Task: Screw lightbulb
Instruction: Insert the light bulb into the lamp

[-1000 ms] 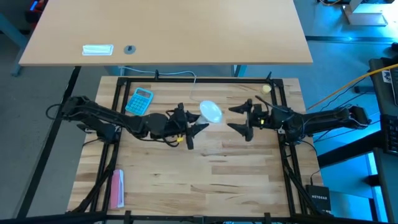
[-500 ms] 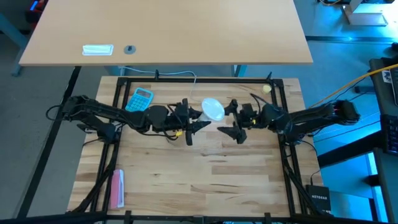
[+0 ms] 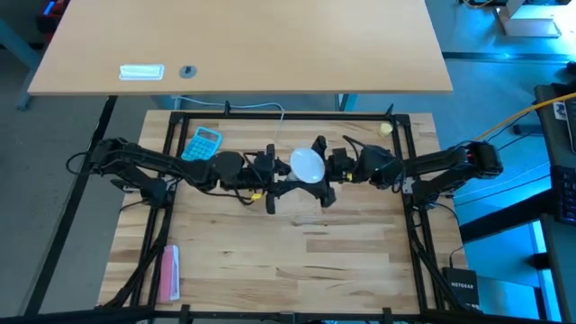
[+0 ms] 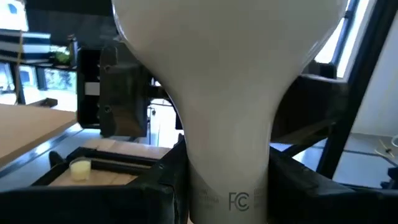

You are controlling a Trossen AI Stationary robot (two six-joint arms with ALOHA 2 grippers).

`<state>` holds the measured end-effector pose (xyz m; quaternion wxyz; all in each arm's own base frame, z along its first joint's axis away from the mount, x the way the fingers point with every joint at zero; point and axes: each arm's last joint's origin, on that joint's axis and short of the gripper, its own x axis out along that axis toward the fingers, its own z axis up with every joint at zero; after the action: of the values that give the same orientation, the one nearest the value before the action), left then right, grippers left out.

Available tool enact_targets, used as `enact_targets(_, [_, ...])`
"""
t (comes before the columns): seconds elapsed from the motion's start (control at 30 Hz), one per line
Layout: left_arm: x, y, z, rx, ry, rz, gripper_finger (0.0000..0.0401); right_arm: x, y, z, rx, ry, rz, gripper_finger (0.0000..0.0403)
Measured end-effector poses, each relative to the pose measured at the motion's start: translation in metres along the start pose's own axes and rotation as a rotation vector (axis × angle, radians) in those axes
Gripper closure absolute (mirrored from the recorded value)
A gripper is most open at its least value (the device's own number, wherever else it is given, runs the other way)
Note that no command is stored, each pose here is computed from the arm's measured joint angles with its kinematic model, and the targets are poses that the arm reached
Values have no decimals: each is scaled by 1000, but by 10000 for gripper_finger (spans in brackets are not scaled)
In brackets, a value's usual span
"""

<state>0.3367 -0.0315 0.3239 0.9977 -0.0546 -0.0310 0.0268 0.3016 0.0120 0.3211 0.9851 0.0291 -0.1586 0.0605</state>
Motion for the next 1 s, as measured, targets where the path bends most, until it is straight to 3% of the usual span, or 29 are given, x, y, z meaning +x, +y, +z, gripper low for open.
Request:
enact_targets(0.27, [0,6,-3,26,59,8,274,0,-1,-4,-4,40,-18,196])
enact_targets(0.33, [0,7,-4,24,70,13,268,0,-2,-6,-2,70,-13,203])
enact_targets(0.57, [-4,13,-5,113,180,37,173,14,-3,17,-112,127,-24,232])
enact_targets(0.7, [-36,17,37,151,274,63,137,11,-3,41,-189,210,-44,232])
enact_targets(0.77, [-59,20,46,139,350,108,129,3,-3,56,-226,259,-82,234])
enact_targets(0.9, [-102,28,45,129,409,214,125,-13,-9,66,-250,339,-158,233])
enact_targets(1.0, [-124,36,22,83,386,240,124,-18,-13,69,-229,360,-178,232])
